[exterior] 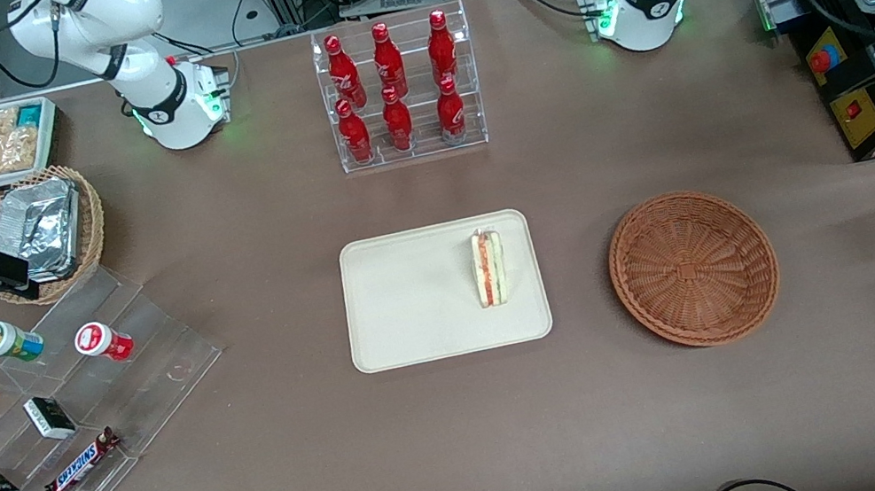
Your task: Place sandwich from basket to tray
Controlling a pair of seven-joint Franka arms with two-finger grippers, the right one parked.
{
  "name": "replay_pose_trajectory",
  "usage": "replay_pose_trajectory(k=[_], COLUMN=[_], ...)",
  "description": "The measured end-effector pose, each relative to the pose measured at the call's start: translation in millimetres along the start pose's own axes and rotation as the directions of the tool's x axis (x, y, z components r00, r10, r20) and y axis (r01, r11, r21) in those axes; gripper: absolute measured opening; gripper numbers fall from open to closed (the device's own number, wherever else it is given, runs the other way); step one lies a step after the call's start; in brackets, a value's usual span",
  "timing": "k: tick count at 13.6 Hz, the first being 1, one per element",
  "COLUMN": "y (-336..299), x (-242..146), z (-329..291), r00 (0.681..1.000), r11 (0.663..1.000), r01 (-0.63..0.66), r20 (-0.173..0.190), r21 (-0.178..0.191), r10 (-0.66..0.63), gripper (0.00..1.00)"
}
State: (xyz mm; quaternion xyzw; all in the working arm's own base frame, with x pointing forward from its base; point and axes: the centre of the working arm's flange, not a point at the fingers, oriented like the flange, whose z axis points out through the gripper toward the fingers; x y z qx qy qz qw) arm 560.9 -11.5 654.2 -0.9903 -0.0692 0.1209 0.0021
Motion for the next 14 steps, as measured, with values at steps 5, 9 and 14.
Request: replay_pose_trajectory(k=[5,9,14], y=[1.9,2.4,1.5], x=[-12.3,-14.5,-30.8], z=[1.8,16.6,47.7], r00=[1.000,1.000,0.998], r11=[1.000,1.000,1.000], r01=[-0.002,-0.001,0.000], r20=[0.023,-0.004,-0.055], r21=[0.015,0.014,0.013], r10=[0.002,0.002,0.001], gripper=[1.00,1.00,1.00])
